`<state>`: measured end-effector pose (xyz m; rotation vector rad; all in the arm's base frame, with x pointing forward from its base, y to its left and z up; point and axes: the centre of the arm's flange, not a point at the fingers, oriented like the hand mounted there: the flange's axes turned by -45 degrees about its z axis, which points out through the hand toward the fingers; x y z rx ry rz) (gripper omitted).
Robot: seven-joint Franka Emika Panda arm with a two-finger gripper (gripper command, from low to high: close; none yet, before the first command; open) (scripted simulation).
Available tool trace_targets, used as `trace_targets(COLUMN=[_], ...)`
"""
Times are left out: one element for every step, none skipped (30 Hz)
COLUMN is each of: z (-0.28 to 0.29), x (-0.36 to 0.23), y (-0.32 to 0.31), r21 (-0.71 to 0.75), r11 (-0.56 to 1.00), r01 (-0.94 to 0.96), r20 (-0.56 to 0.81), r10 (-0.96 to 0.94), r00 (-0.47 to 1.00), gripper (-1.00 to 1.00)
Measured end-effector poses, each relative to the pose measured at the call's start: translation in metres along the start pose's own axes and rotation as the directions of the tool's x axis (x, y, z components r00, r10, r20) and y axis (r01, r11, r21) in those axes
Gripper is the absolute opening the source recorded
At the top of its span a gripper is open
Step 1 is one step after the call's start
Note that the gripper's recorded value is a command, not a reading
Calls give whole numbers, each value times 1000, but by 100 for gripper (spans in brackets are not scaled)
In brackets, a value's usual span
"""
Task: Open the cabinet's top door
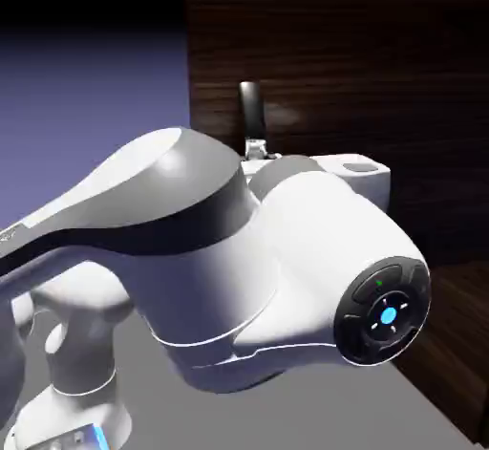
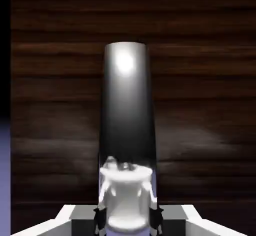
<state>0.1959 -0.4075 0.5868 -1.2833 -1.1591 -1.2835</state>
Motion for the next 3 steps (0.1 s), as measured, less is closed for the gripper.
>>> trace_targets(z=[-7, -13, -20], x=[0, 0, 0], y=[2, 5, 7], r21=[16, 32, 47], r11=[1000, 999, 999], r01=[0, 0, 0], r20=[0, 0, 0], r10=[0, 0, 0], r00=[1000, 1000, 1000], gripper=[-100, -100, -100])
